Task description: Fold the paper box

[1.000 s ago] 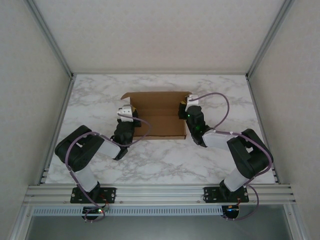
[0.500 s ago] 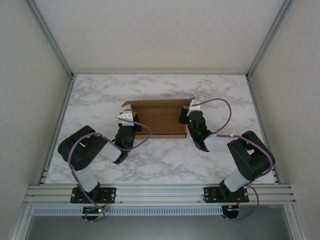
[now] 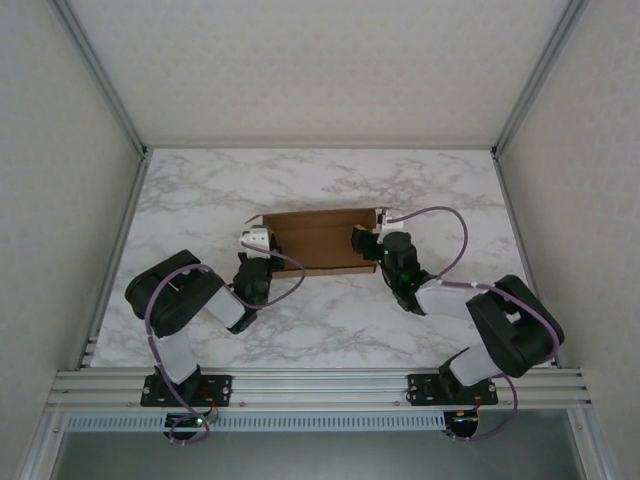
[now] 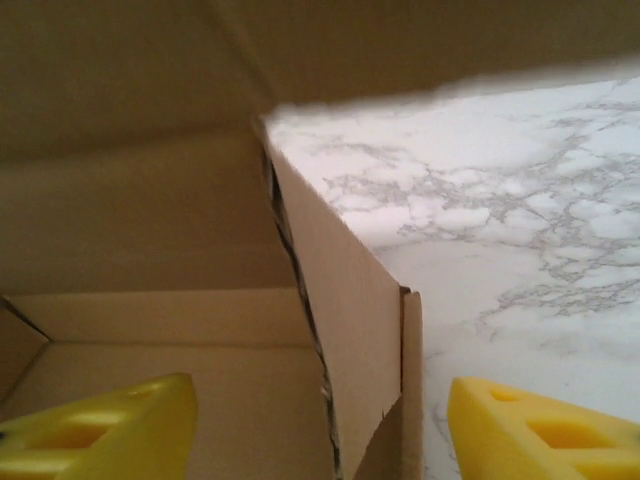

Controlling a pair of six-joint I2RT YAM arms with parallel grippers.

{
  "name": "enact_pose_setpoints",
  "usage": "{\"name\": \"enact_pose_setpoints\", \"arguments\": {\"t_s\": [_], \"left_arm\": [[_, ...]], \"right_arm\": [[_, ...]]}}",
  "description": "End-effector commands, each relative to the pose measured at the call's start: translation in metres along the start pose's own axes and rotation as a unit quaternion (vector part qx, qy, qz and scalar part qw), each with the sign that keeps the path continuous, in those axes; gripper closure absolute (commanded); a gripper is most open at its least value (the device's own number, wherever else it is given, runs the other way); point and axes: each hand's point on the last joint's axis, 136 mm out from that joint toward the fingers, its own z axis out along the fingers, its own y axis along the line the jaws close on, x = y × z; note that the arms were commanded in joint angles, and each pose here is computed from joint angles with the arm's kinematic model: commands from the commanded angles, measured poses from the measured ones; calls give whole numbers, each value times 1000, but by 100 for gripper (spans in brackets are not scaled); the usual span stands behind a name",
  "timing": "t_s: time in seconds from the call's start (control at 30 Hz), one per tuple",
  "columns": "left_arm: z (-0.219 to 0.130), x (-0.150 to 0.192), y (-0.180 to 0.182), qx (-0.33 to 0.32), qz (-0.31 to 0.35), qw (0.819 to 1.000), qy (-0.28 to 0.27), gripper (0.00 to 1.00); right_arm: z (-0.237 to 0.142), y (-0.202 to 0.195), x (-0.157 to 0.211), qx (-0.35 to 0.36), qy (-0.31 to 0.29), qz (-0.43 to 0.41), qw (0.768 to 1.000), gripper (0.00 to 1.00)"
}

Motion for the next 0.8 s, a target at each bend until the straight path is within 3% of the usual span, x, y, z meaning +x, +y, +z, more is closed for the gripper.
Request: {"name": "enact_pose_setpoints", "arguments": {"t_s": [0.0,0.17,0.33,0.57,0.77], "left_arm": [[-4,22,5,-8,38,999,31,97],[-2,24,3,-7,45,998,33,97],[-2,24,1,-1,51,998,34,98],[1,26,-4,8,61,997,36,97],[2,28,-7,15,72,996,40,93]], "right_arm": [[-13,-1,-6,1,-5,6,1000,27],[-37,-23,12,34,7,37,999,22],[-78,-23,-12,21,3,36,999,24],[-121,1,-89,-15,-11,42,999,51],[-93,60,-118,-74,117,123,983,48]]}}
